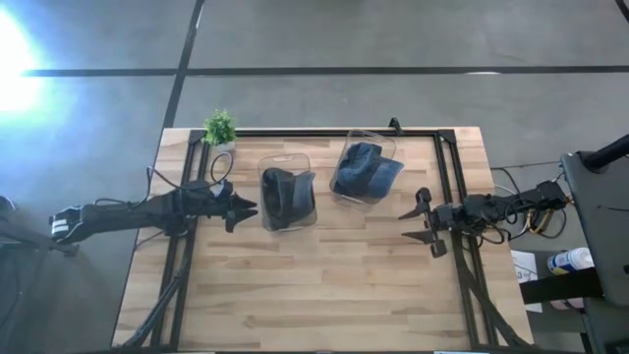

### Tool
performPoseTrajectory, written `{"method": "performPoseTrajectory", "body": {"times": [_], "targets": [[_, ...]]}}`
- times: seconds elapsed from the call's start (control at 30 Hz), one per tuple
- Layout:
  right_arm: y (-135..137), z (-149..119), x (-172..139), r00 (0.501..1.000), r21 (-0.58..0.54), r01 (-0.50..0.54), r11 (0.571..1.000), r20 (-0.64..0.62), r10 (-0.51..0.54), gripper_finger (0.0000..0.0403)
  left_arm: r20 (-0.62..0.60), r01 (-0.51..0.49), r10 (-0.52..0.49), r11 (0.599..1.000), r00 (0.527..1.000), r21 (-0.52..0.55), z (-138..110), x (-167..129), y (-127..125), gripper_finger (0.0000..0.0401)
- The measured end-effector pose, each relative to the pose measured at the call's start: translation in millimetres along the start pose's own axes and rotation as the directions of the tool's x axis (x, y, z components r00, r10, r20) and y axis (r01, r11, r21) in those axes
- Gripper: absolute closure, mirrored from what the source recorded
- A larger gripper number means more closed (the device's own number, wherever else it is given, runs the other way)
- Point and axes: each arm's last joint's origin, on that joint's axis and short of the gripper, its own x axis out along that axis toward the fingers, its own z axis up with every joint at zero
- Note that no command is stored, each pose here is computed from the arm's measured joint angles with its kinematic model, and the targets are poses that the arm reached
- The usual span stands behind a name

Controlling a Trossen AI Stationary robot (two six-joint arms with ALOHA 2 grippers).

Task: Pick & Place hat
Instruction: Return to Home Position

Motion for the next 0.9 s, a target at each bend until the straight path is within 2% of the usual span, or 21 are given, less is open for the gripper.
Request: {"method": "performPoseTrajectory", "body": {"times": [0.8, 0.9], "targets": [[0.0, -0.2, 0.2, 1.000, -0.001, 0.000, 1.000, -0.002, 0.000, 0.0197, 0.000, 0.000, 0.000, 1.000, 1.000, 0.000, 0.0, 0.0, 0.0, 0.0225], [0.0, -0.2, 0.2, 1.000, -0.001, 0.000, 1.000, -0.003, 0.000, 0.0197, 0.022, 0.045, -0.045, 0.999, 0.999, 0.024, -0.9, -2.3, -5.9, 0.0225]]}}
